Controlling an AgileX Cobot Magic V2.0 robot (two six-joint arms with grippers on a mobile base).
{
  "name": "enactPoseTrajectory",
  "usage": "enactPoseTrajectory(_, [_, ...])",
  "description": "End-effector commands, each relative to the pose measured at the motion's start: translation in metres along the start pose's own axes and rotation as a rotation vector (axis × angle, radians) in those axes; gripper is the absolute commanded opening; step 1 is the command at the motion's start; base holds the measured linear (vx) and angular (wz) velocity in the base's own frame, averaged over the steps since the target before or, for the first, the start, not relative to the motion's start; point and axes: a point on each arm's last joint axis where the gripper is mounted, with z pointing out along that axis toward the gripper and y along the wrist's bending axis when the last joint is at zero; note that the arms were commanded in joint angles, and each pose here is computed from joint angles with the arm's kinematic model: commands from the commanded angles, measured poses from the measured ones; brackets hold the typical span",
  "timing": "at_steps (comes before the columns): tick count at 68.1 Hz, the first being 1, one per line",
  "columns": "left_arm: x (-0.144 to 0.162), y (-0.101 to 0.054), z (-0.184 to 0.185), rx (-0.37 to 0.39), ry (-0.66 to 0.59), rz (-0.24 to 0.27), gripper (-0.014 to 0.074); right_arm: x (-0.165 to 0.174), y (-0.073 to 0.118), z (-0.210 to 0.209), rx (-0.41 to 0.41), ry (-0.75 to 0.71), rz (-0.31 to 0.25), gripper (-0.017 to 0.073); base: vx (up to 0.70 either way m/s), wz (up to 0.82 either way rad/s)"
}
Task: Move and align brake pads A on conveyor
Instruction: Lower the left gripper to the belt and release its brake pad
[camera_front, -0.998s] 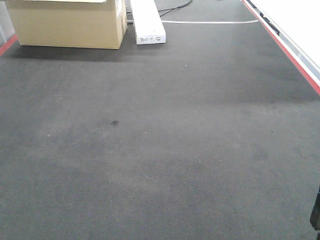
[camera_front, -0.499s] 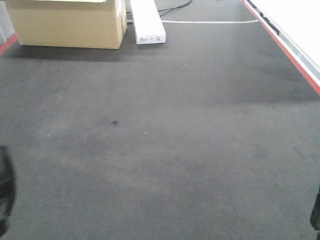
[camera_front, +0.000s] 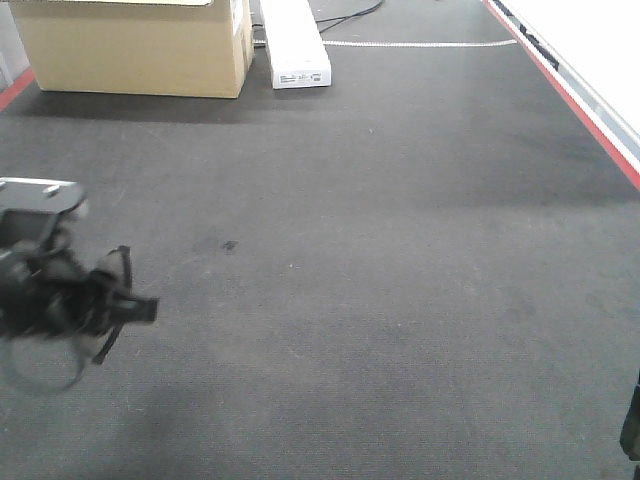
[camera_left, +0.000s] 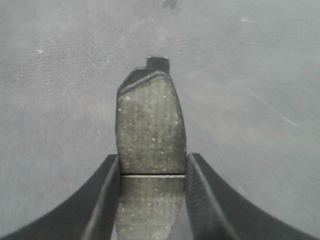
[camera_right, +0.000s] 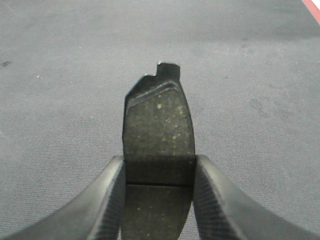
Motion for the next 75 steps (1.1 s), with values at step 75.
enactPoseTrajectory(75, [-0.011,0.062,0.099,-0.178,0.331,-0.082,0.0038,-0.018,0.001,-0.004,-0.007,-0.123,-0.01,-0.001,0.0,0.0])
